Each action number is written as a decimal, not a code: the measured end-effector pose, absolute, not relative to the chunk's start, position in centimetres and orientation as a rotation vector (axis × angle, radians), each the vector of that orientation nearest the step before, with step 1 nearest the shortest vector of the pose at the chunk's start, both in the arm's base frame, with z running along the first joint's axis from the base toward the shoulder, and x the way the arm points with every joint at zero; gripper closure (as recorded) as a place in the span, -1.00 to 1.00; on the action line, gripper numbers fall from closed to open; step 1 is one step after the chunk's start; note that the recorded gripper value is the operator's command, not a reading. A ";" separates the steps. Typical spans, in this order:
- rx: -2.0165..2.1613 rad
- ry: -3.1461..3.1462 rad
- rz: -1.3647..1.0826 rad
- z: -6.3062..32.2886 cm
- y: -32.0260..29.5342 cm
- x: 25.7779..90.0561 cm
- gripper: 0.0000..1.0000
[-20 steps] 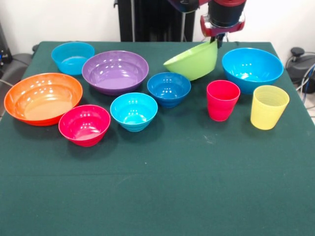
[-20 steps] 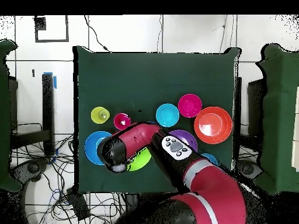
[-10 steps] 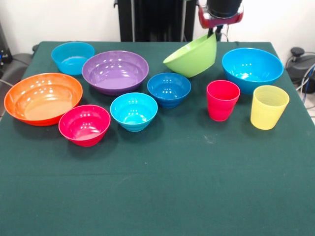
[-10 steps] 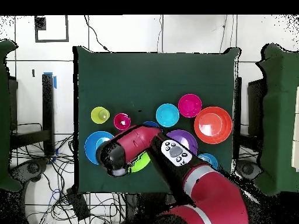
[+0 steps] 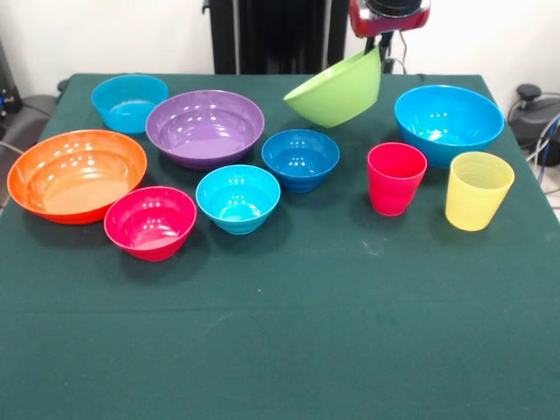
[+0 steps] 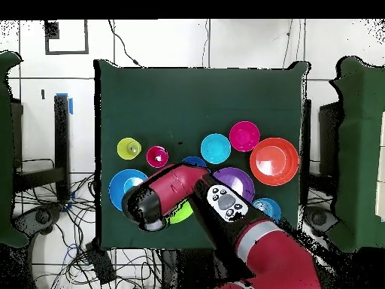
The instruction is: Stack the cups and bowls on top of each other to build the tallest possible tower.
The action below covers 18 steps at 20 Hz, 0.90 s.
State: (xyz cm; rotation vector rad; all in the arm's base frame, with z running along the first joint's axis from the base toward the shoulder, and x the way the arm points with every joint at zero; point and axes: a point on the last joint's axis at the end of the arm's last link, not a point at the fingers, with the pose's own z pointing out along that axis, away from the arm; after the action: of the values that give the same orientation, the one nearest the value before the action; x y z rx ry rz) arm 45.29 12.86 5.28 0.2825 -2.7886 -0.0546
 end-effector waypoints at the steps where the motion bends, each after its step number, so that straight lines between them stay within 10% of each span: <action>1: 0.284 -2.791 -0.051 5.4 12.8 45.3 1.00; 18: 0.398 -2.851 0.029 7.9 15.8 46.0 1.00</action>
State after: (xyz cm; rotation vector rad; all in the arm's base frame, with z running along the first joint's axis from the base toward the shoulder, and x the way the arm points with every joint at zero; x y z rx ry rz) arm 46.04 15.77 7.92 0.3980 -2.8506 0.0287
